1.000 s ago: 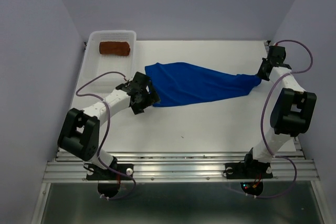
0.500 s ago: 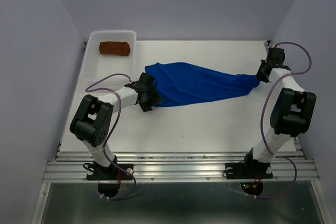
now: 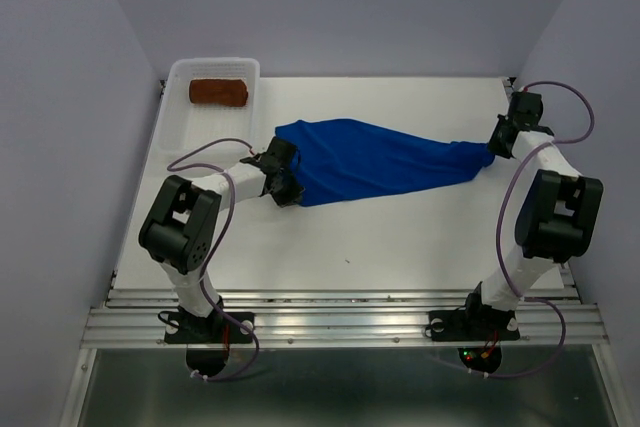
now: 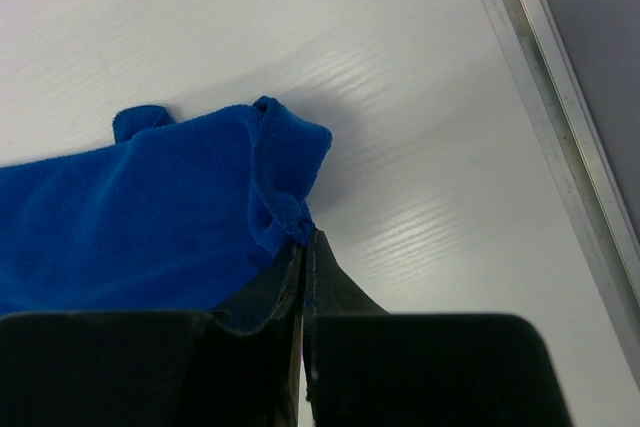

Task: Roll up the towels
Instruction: Flatten the towel

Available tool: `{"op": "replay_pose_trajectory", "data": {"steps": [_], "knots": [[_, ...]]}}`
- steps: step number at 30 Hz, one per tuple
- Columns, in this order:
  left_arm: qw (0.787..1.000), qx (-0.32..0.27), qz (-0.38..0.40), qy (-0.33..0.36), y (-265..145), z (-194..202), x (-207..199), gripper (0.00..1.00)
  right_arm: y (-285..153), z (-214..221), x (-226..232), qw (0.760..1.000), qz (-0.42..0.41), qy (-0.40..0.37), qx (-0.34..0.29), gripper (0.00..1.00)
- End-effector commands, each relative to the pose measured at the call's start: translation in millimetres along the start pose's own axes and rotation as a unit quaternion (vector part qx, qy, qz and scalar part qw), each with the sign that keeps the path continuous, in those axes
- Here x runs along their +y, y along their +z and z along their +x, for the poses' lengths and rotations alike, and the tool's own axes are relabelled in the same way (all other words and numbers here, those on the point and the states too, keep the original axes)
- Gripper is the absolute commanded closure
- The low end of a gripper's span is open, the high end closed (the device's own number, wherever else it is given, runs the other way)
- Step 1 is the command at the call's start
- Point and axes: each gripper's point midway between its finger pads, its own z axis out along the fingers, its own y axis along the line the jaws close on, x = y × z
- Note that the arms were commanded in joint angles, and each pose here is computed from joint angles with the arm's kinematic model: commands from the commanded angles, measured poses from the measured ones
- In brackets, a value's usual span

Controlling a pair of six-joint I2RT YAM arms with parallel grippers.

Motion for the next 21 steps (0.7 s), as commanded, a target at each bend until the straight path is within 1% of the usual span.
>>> {"op": "replay_pose_trajectory", "data": {"steps": [1, 3, 4, 6, 7, 9, 10, 12, 13, 14, 15, 18, 21], "knots": [[0.997, -0.054, 0.052, 0.022, -41.8, -30.5, -35.1, 1.00, -29.3, -36.3, -1.7, 0.998, -0.008, 0.024, -0.061, 0.98], [0.992, -0.108, 0.065, 0.021, -62.6, -54.4, -45.9, 1.00, -38.8, -42.2, -1.8, 0.997, -0.011, 0.031, -0.072, 0.98], [0.987, -0.135, 0.088, 0.024, -83.5, -65.4, -55.9, 1.00, -49.0, -48.9, -2.0, 0.996, -0.013, 0.036, -0.084, 0.98], [0.978, -0.175, 0.111, 0.022, -109.5, -82.6, -68.2, 1.00, -61.1, -53.4, -4.2, 0.995, -0.011, 0.041, -0.092, 0.98], [0.971, -0.199, 0.134, 0.021, -132.7, -91.8, -75.6, 1.00, -67.1, -57.0, -5.5, 0.994, -0.010, 0.045, -0.099, 0.98], [0.961, -0.236, 0.144, 0.016, -157.6, -106.2, -78.7, 1.00, -88.3, -70.3, -9.4, 0.991, -0.007, 0.052, -0.125, 0.98], [0.951, -0.263, 0.161, 0.009, -183.1, -116.9, -82.4, 1.00, -96.5, -74.8, -10.2, 0.989, -0.009, 0.054, -0.136, 0.98], [0.938, -0.302, 0.168, 0.005, -210.8, -131.3, -81.3, 1.00, -119.7, -87.6, -13.7, 0.984, -0.009, 0.059, -0.165, 0.98], [0.927, -0.327, 0.183, -0.002, -238.8, -138.6, -83.3, 1.00, -129.4, -93.5, -14.7, 0.982, -0.010, 0.062, -0.176, 0.98], [0.920, -0.344, 0.186, -0.008, -253.3, -144.9, -80.6, 1.00, -137.7, -98.4, -15.8, 0.980, -0.011, 0.063, -0.186, 0.98], [0.907, -0.374, 0.191, -0.017, -280.3, -152.9, -76.8, 1.00, -155.5, -108.0, -18.2, 0.976, -0.011, 0.066, -0.205, 0.98], [0.886, -0.421, 0.187, -0.043, -319.3, -167.3, -64.2, 1.00, -183.3, -121.5, -29.8, 0.970, 0.002, 0.078, -0.231, 0.98], [0.864, -0.460, 0.195, -0.061, -362.0, -172.5, -52.3, 1.00, -219.6, -130.7, -43.3, 0.961, 0.016, 0.092, -0.259, 0.98]]}}
